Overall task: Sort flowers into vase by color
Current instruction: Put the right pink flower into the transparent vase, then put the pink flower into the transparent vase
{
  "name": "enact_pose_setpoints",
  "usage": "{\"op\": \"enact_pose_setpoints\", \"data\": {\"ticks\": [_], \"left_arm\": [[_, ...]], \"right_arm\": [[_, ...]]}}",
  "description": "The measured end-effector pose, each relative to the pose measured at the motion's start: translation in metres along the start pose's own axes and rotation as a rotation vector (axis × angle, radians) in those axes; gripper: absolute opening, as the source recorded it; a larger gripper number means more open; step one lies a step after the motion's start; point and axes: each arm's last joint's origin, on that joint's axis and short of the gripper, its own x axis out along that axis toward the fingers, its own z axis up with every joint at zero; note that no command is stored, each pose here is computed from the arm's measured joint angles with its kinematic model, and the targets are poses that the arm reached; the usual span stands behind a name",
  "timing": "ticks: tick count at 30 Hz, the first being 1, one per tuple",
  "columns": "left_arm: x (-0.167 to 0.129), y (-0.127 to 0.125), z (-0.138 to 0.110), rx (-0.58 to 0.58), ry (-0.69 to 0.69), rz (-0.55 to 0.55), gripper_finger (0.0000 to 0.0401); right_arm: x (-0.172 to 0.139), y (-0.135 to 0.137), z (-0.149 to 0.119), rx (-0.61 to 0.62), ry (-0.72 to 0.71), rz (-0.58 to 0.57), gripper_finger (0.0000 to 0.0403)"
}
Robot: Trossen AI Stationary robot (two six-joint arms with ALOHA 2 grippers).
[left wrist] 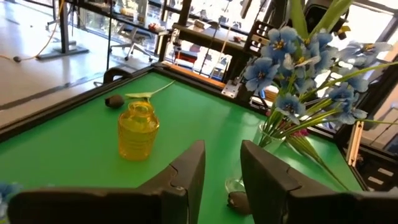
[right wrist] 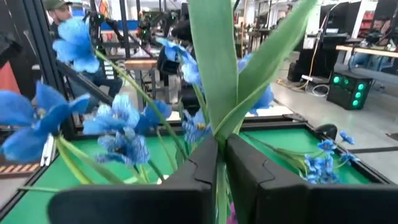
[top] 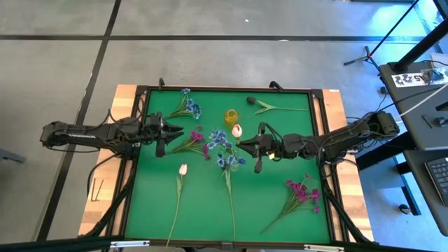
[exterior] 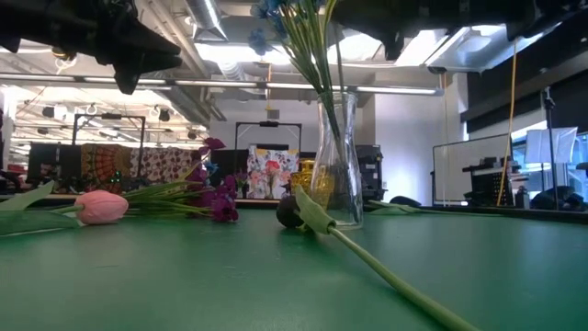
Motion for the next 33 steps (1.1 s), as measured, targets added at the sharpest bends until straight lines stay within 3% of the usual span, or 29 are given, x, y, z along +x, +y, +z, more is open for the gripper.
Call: {"op": "enact_pose_setpoints", "data": {"ticks": [13, 20, 26, 33], "left_arm": [[0.0, 0.001, -0.003, -0.057, 0.036, 0.0, 0.0098], [-0.002, -0.001, 0.003, -0.091, 0.058, -0.005, 0.0098], [-0.004, -0.005, 0.016, -0.088, 0.166, 0.075, 0.0099], [0.013, -0.025, 0.025, -0.1, 0.335, 0.051, 0.0099]], "right_arm": [[-0.015, -0.003, -0.004, 0.045, 0.186, 0.053, 0.012], [-0.029, -0.008, 0.012, 0.046, 0.297, -0.008, 0.0164], [-0.036, -0.011, 0.033, 0.052, 0.348, -0.018, 0.0181], [-0.038, -0.013, 0.038, 0.035, 0.374, -0.075, 0.0182]]}}
